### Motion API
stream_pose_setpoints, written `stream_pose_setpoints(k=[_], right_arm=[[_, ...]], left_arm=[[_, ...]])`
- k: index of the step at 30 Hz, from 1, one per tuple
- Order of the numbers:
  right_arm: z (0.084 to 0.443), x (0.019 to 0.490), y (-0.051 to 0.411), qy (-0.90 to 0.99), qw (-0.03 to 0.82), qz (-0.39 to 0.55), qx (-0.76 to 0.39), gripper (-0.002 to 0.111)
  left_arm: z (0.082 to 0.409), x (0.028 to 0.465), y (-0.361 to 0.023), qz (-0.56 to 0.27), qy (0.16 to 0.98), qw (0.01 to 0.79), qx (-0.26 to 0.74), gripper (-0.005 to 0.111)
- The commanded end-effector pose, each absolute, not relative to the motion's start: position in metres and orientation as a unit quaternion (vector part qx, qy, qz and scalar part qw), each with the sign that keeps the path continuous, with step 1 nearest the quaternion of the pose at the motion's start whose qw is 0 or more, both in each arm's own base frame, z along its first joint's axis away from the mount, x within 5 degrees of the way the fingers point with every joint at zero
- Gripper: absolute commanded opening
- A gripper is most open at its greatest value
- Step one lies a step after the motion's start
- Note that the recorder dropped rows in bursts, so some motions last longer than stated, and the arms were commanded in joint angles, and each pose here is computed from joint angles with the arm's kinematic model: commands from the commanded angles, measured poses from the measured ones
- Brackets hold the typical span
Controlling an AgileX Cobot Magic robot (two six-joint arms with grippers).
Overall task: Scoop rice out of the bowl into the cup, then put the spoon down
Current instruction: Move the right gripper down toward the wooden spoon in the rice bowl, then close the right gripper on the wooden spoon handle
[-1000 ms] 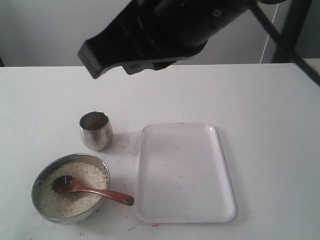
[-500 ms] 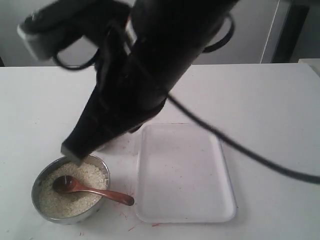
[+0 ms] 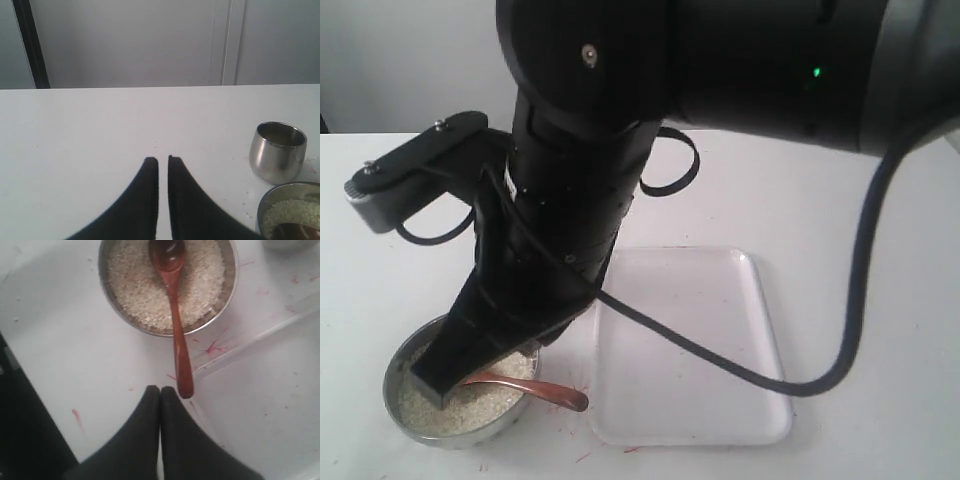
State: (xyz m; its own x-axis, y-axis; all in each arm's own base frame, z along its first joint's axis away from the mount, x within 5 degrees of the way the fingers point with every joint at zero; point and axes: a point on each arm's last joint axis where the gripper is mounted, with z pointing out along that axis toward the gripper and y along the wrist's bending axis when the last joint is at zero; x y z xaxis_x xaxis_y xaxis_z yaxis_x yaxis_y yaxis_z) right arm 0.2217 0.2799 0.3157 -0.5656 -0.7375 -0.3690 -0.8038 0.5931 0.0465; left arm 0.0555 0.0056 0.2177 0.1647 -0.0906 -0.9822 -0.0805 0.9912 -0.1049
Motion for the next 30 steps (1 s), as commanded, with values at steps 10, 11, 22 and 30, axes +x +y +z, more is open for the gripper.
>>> stream_pose_setpoints(k=[10,11,22,30], right_arm=[[0.276,0.237,0.290,0.819,0.125,0.030,-0.559,0.000],[0.276,0.238,0.291,0.826,0.130,0.034,-0.547,0.000],[0.265,0.239,0.293,0.865,0.103,0.033,-0.489,0.035],[0.253,0.241,0.297,0.844,0.088,0.030,-0.529,0.038]], left_arm=[[0.221,0.055,0.005,-0.010,0.642,0.764,-0.067,0.014],[0.221,0.055,0.005,-0.010,0.642,0.764,-0.067,0.014],[0.221,0.055,0.005,-0.010,0.642,0.764,-0.067,0.014],[0.221,0.055,0.005,-0.010,0.642,0.764,-0.067,0.014]])
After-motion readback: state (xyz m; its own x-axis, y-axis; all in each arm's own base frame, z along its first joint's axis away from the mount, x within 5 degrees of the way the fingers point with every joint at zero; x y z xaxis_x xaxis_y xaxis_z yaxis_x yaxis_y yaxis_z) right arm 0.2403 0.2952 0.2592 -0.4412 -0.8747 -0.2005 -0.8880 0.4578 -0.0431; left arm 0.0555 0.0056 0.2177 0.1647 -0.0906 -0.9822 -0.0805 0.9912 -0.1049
